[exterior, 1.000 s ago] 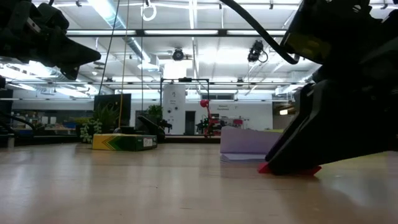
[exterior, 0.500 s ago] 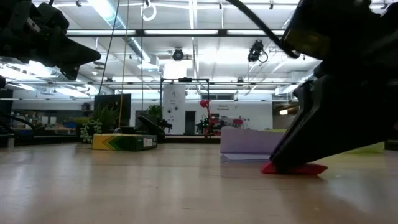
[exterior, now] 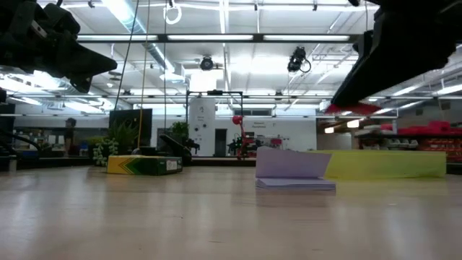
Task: Pack school essentials
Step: Put the red eraser into the yellow supply box, then put the yellow crayon box into the yellow supply box
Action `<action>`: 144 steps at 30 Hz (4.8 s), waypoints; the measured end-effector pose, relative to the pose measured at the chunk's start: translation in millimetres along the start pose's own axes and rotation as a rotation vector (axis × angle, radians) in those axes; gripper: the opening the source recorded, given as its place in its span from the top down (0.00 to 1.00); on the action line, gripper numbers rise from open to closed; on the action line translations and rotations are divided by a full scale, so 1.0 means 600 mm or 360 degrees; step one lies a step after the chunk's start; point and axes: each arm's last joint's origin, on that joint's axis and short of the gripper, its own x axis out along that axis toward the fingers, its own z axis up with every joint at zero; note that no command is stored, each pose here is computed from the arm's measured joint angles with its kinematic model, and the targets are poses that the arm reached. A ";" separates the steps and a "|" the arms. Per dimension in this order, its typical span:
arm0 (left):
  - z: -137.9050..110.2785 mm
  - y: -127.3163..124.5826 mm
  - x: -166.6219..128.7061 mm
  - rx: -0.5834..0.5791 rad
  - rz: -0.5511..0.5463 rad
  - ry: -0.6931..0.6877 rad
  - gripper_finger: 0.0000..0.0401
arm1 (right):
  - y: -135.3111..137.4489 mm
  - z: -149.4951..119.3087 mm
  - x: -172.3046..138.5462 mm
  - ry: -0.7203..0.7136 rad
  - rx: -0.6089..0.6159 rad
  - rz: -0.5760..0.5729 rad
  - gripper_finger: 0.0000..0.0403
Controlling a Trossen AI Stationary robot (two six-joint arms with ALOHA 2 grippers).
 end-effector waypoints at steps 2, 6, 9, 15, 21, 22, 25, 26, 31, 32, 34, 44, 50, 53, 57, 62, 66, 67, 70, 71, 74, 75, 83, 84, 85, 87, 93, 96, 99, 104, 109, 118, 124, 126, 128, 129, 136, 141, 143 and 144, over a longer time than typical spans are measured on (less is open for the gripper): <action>0.000 0.000 0.000 0.0000 0.0000 0.0000 0.94 | -0.012 0.002 -0.011 -0.0005 0.0014 -0.0072 0.83; 0.000 0.000 0.000 0.0000 0.0000 0.0000 0.93 | -0.037 0.000 -0.020 0.0039 0.0067 -0.0222 0.83; 0.000 0.000 0.000 0.0000 0.0000 0.0000 0.92 | -0.057 -0.004 -0.017 0.0074 0.0136 -0.0337 0.83; 0.000 0.000 0.000 0.0000 0.0000 0.0000 0.92 | -0.105 -0.038 0.009 0.0152 0.0303 -0.0484 0.83; 0.000 0.000 0.000 0.0000 0.0000 0.0000 0.94 | -0.156 -0.058 0.026 0.0191 0.0481 -0.0616 0.83; 0.000 0.000 0.000 -0.0001 0.0000 -0.0001 0.94 | -0.164 -0.060 0.029 0.0190 0.0515 -0.0631 0.83; 0.000 0.000 0.000 -0.0001 0.0000 -0.0001 0.93 | -0.183 -0.064 0.038 0.0174 0.0614 -0.0658 0.83; 0.000 0.000 0.000 -0.0001 -0.0001 -0.0001 0.93 | -0.189 -0.065 0.041 0.0168 0.0645 -0.0663 0.83; 0.000 0.000 0.000 -0.0001 0.0000 -0.0001 0.91 | -0.212 -0.065 0.058 0.0236 0.0744 -0.0644 0.83; 0.000 0.000 0.000 0.0000 -0.0001 -0.0001 0.91 | -0.216 -0.065 0.061 0.0250 0.0759 -0.0646 0.83; 0.000 0.000 0.000 -0.0001 0.0000 -0.0001 0.91 | -0.221 -0.065 0.064 0.0272 0.0785 -0.0646 0.83; 0.000 0.000 0.000 -0.0001 0.0000 -0.0001 0.94 | -0.223 -0.061 0.069 0.0301 0.0796 -0.0582 0.65; 0.000 0.000 0.000 -0.0001 0.0000 -0.0001 0.92 | -0.222 -0.049 0.065 0.0298 0.0745 -0.0534 0.61; 0.000 0.000 0.000 0.0000 -0.0001 -0.0001 0.91 | -0.224 -0.030 0.060 0.0231 0.0704 -0.0537 0.61; 0.000 0.000 0.000 0.0000 0.0000 0.0002 0.92 | -0.229 -0.014 0.058 0.0184 0.0652 -0.0558 0.61; 0.001 0.000 0.000 -0.0002 -0.0001 -0.0003 0.93 | -0.234 0.002 0.067 0.0102 0.0596 -0.0517 0.61; 0.001 0.000 0.000 -0.0001 -0.0001 -0.0003 0.92 | -0.235 0.016 0.072 0.0031 0.0543 -0.0446 0.61; 0.001 0.000 0.000 -0.0001 -0.0001 -0.0003 0.92 | -0.236 0.019 0.074 0.0021 0.0541 -0.0405 0.61; 0.001 0.000 0.000 -0.0001 -0.0001 -0.0003 0.91 | -0.238 0.029 0.084 -0.0005 0.0537 -0.0286 0.60; 0.001 0.000 0.000 -0.0001 -0.0001 -0.0002 0.90 | -0.237 0.031 0.089 -0.0013 0.0517 -0.0256 0.59; 0.001 0.000 0.000 -0.0001 -0.0001 -0.0002 0.91 | -0.230 0.037 0.107 -0.0072 0.0423 -0.0176 0.56; 0.001 0.000 0.000 -0.0002 -0.0001 -0.0003 0.91 | -0.226 0.039 0.114 -0.0098 0.0381 -0.0148 0.55; 0.001 0.000 0.000 -0.0001 -0.0001 -0.0003 0.93 | -0.223 0.055 0.178 -0.0169 0.0228 -0.0017 0.39; 0.001 0.000 0.000 -0.0002 -0.0001 -0.0003 0.93 | -0.225 0.060 0.185 -0.0167 0.0222 -0.0006 0.37; 0.001 0.000 0.000 -0.0001 -0.0001 -0.0004 0.93 | -0.227 0.067 0.193 -0.0165 0.0216 0.0001 0.34; 0.001 0.000 0.000 -0.0002 -0.0001 -0.0004 0.92 | -0.230 0.083 0.211 -0.0168 0.0208 0.0023 0.29; 0.001 0.000 0.000 -0.0001 0.0000 -0.0004 0.91 | -0.225 0.128 0.269 -0.0187 0.0074 0.0030 0.10; 0.001 0.000 0.000 -0.0001 -0.0001 -0.0003 0.92 | -0.216 0.150 0.296 -0.0210 0.0024 0.0025 0.02; 0.000 0.000 0.000 -0.0001 -0.0001 -0.0002 0.93 | -0.212 0.170 0.317 -0.0216 -0.0007 0.0022 0.02; 0.000 0.000 0.000 -0.0001 -0.0001 -0.0003 0.93 | -0.211 0.212 0.329 -0.0230 0.0030 0.0072 0.01; 0.000 0.000 0.000 -0.0001 -0.0001 -0.0002 0.91 | -0.219 0.241 0.336 -0.0314 0.0121 0.0117 0.01; 0.000 0.000 0.000 -0.0001 0.0000 -0.0003 0.93 | -0.211 0.211 0.391 -0.0340 0.0158 0.0126 0.01; 0.000 0.000 0.000 -0.0001 0.0000 -0.0003 0.94 | -0.208 0.197 0.406 -0.0298 0.0180 0.0126 0.01; 0.000 0.000 0.000 -0.0001 -0.0001 -0.0003 0.93 | -0.209 0.197 0.406 -0.0305 0.0180 0.0123 0.01; 0.000 0.000 0.000 -0.0001 0.0000 -0.0002 0.92 | -0.209 0.200 0.405 -0.0319 0.0170 0.0113 0.01; 0.000 0.000 0.000 -0.0001 0.0000 -0.0002 0.92 | -0.209 0.199 0.405 -0.0318 0.0162 0.0110 0.01; 0.000 0.000 0.000 -0.0001 0.0000 -0.0002 0.91 | -0.209 0.194 0.406 -0.0268 0.0137 0.0113 0.01; 0.000 0.000 0.000 -0.0001 0.0000 -0.0002 0.93 | -0.210 0.184 0.408 -0.0168 0.0135 0.0132 0.01; 0.000 0.000 0.000 -0.0001 0.0000 -0.0001 0.93 | -0.210 0.179 0.408 -0.0121 0.0135 0.0131 0.01; 0.000 0.000 0.000 -0.0001 0.0000 -0.0002 0.93 | -0.210 0.179 0.408 -0.0112 0.0138 0.0131 0.01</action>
